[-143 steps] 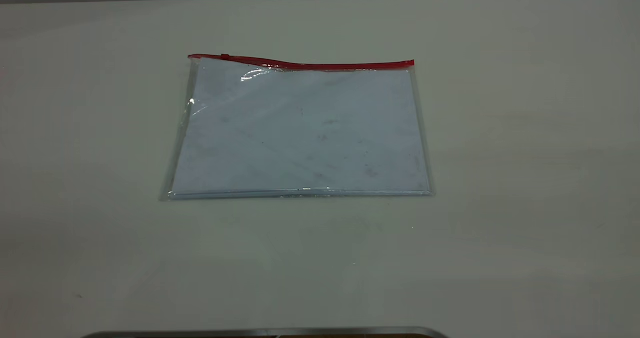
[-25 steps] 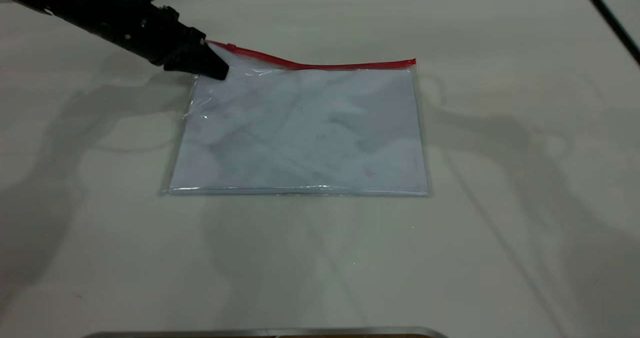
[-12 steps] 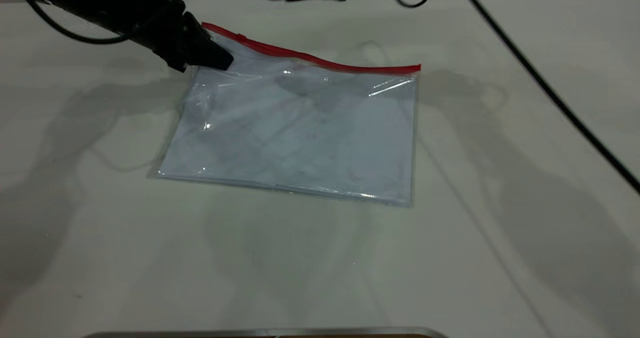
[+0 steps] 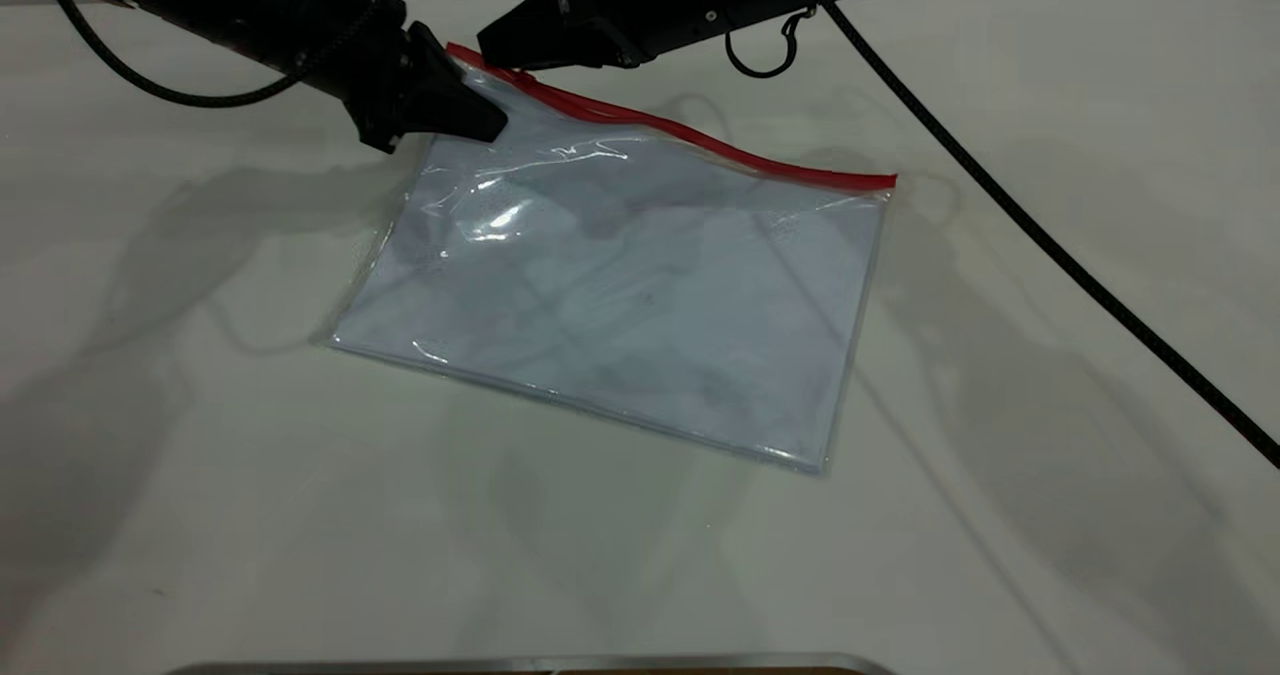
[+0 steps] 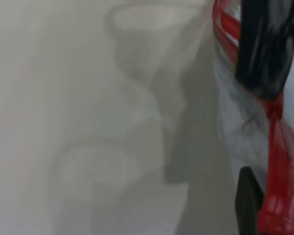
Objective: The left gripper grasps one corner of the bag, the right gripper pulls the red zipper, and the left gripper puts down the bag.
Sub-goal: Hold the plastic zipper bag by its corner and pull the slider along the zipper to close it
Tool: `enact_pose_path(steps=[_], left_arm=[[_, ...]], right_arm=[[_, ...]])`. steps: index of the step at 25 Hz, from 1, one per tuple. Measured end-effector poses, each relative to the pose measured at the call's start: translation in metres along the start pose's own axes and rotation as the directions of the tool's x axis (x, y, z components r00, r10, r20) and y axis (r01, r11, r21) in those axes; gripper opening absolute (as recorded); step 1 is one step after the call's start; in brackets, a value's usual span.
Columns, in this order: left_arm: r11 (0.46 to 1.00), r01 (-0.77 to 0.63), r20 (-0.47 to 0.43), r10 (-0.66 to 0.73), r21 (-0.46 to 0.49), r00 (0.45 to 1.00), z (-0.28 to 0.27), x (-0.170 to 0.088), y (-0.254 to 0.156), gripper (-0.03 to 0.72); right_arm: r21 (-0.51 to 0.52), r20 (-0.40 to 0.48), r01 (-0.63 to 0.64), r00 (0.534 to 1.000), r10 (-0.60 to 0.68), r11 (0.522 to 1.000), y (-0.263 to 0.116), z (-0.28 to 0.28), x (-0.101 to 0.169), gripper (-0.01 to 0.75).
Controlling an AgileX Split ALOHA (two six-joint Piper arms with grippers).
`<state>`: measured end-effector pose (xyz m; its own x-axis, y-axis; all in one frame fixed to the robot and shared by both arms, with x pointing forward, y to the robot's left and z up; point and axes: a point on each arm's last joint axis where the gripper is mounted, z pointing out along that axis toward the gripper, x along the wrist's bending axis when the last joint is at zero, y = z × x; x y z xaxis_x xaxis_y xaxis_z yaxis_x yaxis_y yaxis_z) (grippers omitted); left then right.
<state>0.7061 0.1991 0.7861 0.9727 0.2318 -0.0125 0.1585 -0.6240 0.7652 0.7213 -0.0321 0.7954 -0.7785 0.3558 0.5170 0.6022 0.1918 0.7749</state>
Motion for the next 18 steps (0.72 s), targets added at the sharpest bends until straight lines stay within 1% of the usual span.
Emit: enact_pose_path(steps=[9,12,15,16,18], left_arm=[[1.0,-0.001,-0.001,0.001,-0.004,1.0,0.0,0.0,0.001,0.052],[1.0,0.0,-0.001,0.0,-0.006,1.0,0.0,0.0,0.001,0.052],[1.0,0.0,-0.001,0.0,-0.006,1.0,0.0,0.0,0.001,0.052],[1.0,0.0,-0.001,0.0,-0.006,1.0,0.0,0.0,0.001,0.052],[1.0,0.001,-0.001,-0.001,-0.007,1.0,0.0,0.0,0.001,0.052]], right_arm=[[-0.003,0.053,-0.037,0.998,0.037,0.999,-0.014,0.005,-0.012,0.479],[-0.002,0.057,-0.038,0.998,0.038,0.999,-0.015,0.005,-0.012,0.472],[-0.001,0.059,-0.034,0.998,0.034,0.999,-0.015,0.005,-0.013,0.418],[-0.001,0.062,-0.031,0.998,0.031,1.0,-0.016,0.005,-0.013,0.381],[0.002,0.066,-0.015,0.998,0.014,1.0,-0.016,0.005,-0.013,0.281]])
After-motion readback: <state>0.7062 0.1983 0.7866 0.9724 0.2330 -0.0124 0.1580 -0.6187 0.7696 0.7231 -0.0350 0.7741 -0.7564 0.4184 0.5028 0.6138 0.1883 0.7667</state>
